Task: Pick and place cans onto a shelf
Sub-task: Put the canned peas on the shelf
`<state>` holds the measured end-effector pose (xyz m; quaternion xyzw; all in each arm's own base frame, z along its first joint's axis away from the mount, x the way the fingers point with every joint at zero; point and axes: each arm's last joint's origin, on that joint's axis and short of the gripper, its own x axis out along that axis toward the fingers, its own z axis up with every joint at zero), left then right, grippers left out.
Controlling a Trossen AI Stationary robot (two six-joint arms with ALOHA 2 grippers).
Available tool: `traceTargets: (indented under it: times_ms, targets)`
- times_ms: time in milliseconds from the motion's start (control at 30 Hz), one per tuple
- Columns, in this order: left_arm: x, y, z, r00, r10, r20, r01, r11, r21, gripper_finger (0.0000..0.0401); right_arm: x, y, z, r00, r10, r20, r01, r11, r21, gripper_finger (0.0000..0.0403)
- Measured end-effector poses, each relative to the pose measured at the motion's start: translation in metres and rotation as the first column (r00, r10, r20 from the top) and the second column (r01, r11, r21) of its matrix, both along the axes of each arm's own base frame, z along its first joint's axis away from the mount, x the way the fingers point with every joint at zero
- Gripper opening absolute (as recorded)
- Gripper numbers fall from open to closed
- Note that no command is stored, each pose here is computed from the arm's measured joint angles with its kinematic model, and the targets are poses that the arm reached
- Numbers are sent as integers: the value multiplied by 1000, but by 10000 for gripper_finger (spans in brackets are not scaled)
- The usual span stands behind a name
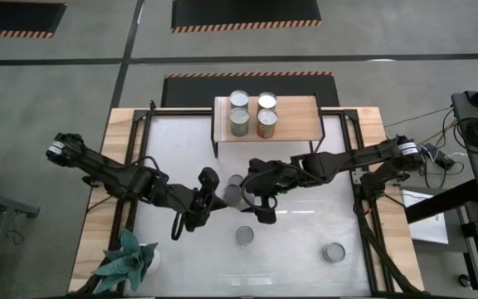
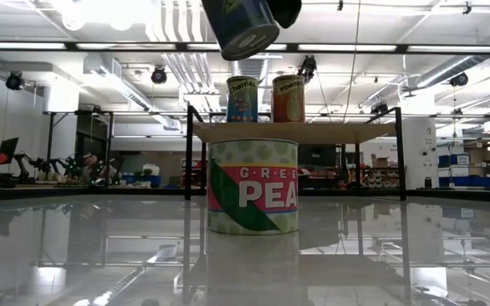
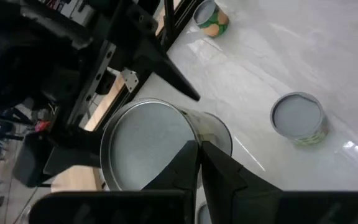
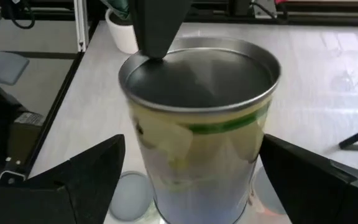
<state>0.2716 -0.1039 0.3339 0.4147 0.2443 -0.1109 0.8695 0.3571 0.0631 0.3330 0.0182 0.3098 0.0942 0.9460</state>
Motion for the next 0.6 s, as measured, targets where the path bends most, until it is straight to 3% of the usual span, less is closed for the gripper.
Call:
traceTargets:
  times_ms: [267, 600]
  targets:
    - [1, 0, 1, 1000, -6, 9, 6, 1000, -2, 0, 1, -1, 1, 998, 56, 34, -53, 996, -73, 327]
    - [2, -1, 3, 999, -20, 36, 19, 1000, 20, 0, 8, -1, -5, 992, 108, 60, -98, 984, -147, 367]
